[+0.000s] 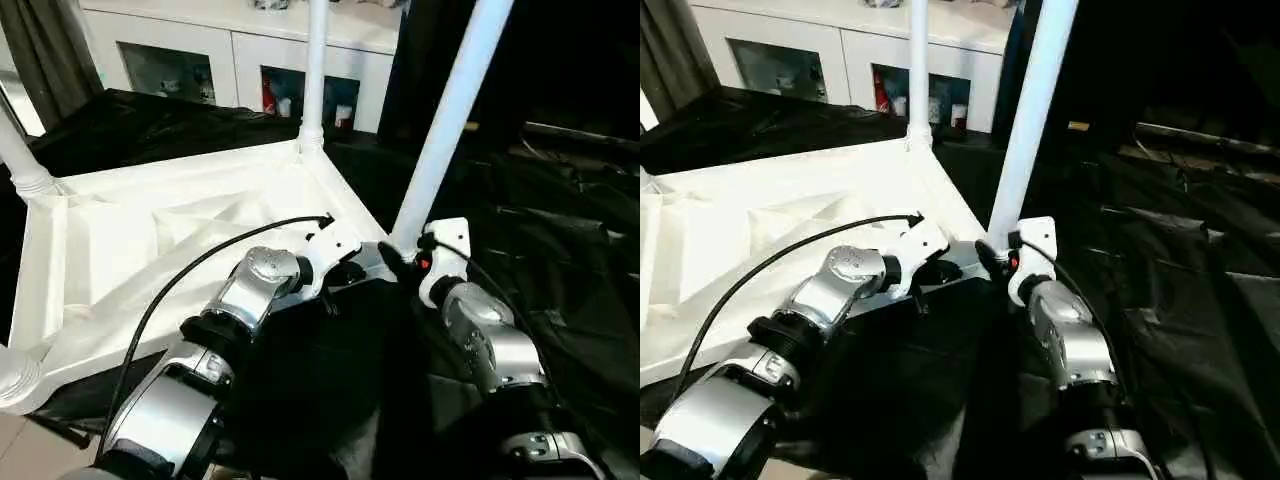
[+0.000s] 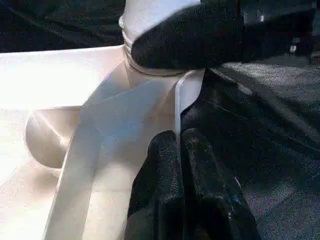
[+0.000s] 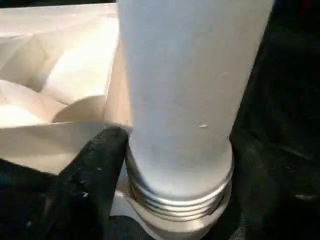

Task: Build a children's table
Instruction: Rotate leg to tighten

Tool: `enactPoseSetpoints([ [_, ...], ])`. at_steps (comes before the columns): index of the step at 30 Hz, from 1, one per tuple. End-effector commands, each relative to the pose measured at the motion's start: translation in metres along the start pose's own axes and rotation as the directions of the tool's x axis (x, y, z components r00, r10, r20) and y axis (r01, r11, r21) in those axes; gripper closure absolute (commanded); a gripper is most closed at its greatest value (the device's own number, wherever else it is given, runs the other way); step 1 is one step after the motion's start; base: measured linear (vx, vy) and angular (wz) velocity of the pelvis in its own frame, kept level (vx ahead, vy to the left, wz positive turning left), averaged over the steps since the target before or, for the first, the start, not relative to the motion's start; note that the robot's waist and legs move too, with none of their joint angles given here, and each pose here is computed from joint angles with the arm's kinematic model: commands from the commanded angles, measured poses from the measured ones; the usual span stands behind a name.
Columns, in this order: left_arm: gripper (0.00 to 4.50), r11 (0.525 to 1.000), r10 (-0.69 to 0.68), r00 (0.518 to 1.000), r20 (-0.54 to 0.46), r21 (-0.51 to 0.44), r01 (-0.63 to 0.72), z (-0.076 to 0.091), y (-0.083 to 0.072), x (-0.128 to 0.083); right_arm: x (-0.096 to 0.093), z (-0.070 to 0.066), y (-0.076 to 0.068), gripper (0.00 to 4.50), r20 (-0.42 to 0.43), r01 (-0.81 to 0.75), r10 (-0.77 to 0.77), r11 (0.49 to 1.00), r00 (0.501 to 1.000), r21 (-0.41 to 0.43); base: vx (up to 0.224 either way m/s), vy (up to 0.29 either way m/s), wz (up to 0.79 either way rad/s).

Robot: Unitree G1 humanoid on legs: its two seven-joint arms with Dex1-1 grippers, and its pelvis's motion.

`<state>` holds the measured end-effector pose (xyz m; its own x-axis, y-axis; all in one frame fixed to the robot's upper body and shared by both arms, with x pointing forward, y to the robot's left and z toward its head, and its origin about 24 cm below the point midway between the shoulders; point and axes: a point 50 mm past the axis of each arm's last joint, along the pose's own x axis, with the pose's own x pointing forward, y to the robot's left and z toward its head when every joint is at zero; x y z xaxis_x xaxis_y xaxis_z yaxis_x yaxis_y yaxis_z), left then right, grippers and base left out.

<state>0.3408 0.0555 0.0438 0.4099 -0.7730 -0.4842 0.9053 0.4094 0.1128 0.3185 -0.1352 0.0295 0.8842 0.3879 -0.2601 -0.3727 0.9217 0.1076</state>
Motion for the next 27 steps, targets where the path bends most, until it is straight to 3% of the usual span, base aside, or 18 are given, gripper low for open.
enactPoseSetpoints([
  [1, 4.5, 0.997, -0.051, 0.998, 0.045, 0.054, 0.049, 0.011, -0.005, 0.004, 0.002, -0.01, 0.024, 0.85, -0.065, -0.176, 0.174, 0.984, 0.983, -0.026, 0.0, 0.0, 0.0],
  [6, 4.5, 0.99, -0.111, 0.994, 0.022, 0.096, 0.108, 0.002, 0.005, -0.016, -0.014, -0.003, 0.012, 0.77, -0.095, -0.373, 0.363, 0.918, 0.927, -0.134, 0.0, 0.0, 0.0],
  [12, 4.5, 0.948, -0.304, 0.952, 0.024, 0.113, 0.299, -0.01, 0.003, -0.039, -0.036, 0.009, -0.006, 0.77, -0.113, -0.541, 0.529, 0.826, 0.841, -0.158, 0.0, 0.0, 0.0],
  [14, 4.5, 0.928, -0.359, 0.933, 0.026, 0.119, 0.354, -0.013, 0.002, -0.047, -0.044, 0.011, -0.007, 0.77, -0.138, -0.609, 0.594, 0.781, 0.793, -0.139, 0.0, 0.0, 0.0],
  [19, 4.5, 0.901, -0.424, 0.905, 0.033, 0.11, 0.419, -0.018, 0.0, -0.059, -0.051, 0.006, -0.005, 0.77, -0.214, -0.674, 0.642, 0.723, 0.736, -0.149, 0.0, 0.0, 0.0],
  [24, 4.5, 0.898, -0.43, 0.902, 0.023, 0.11, 0.425, -0.021, 0.001, -0.065, -0.051, 0.004, -0.004, 0.77, -0.227, -0.689, 0.654, 0.711, 0.722, -0.143, 0.0, 0.0, 0.0],
  [27, 4.5, 0.908, -0.412, 0.911, 0.035, 0.103, 0.407, -0.021, 0.003, -0.065, -0.051, 0.005, -0.002, 1.02, -0.218, -0.698, 0.666, 0.705, 0.713, -0.129, 0.0, 0.0, 0.0],
])
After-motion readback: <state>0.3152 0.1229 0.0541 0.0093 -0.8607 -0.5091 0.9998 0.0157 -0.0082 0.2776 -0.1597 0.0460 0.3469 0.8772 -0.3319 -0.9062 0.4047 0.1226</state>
